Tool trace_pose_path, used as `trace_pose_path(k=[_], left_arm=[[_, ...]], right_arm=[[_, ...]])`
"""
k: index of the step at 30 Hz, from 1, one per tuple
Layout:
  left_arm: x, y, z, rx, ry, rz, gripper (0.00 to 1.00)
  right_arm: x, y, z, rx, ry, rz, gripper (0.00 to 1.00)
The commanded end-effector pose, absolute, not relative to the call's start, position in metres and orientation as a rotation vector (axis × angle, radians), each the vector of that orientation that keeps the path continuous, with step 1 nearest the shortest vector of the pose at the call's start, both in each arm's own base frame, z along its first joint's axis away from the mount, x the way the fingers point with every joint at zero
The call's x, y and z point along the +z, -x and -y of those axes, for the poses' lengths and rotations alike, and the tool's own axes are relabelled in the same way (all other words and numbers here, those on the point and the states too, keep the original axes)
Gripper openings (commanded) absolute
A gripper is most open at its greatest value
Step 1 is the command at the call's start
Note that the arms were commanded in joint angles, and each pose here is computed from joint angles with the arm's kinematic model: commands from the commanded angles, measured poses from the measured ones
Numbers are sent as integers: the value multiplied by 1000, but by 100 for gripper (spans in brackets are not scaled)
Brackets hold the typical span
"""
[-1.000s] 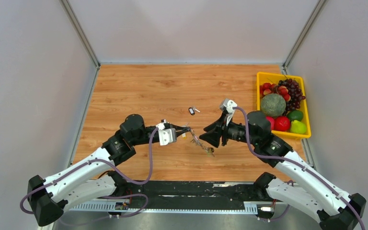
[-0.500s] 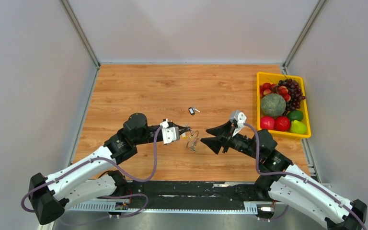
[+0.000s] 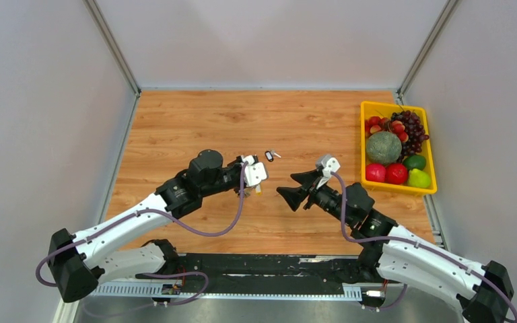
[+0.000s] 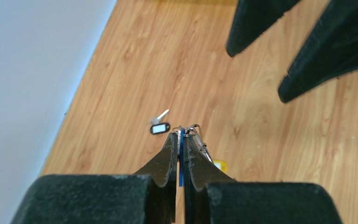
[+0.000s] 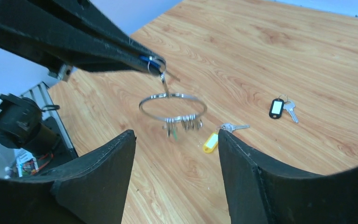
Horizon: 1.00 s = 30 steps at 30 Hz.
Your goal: Remove the keys from the keyring
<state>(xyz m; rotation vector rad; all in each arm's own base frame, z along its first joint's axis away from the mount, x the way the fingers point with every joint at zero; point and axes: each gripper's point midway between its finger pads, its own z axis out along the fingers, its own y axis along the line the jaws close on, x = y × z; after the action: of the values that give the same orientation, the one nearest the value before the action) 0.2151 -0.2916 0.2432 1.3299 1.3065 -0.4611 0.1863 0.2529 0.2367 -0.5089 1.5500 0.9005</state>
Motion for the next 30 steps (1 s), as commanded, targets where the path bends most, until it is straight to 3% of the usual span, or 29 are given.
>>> trace_pose_path(k=[1,14,21,30], left_arm=[[272,-240,279,-299,-1240,-1335,0],[280,-273,243,-56,-1069,-1484,0],[257,-263,226,-12,-1095,-1842,0],[243,-209,208,-108,-944,-2373,0]], right_arm=[[252,-194,-269,895,552,-1495,68],[241,-215,-285,885,496,-1483,63],[252,-217,-282,863,492,-1456,64],[256,-195,-300,980,623,-1366,63]])
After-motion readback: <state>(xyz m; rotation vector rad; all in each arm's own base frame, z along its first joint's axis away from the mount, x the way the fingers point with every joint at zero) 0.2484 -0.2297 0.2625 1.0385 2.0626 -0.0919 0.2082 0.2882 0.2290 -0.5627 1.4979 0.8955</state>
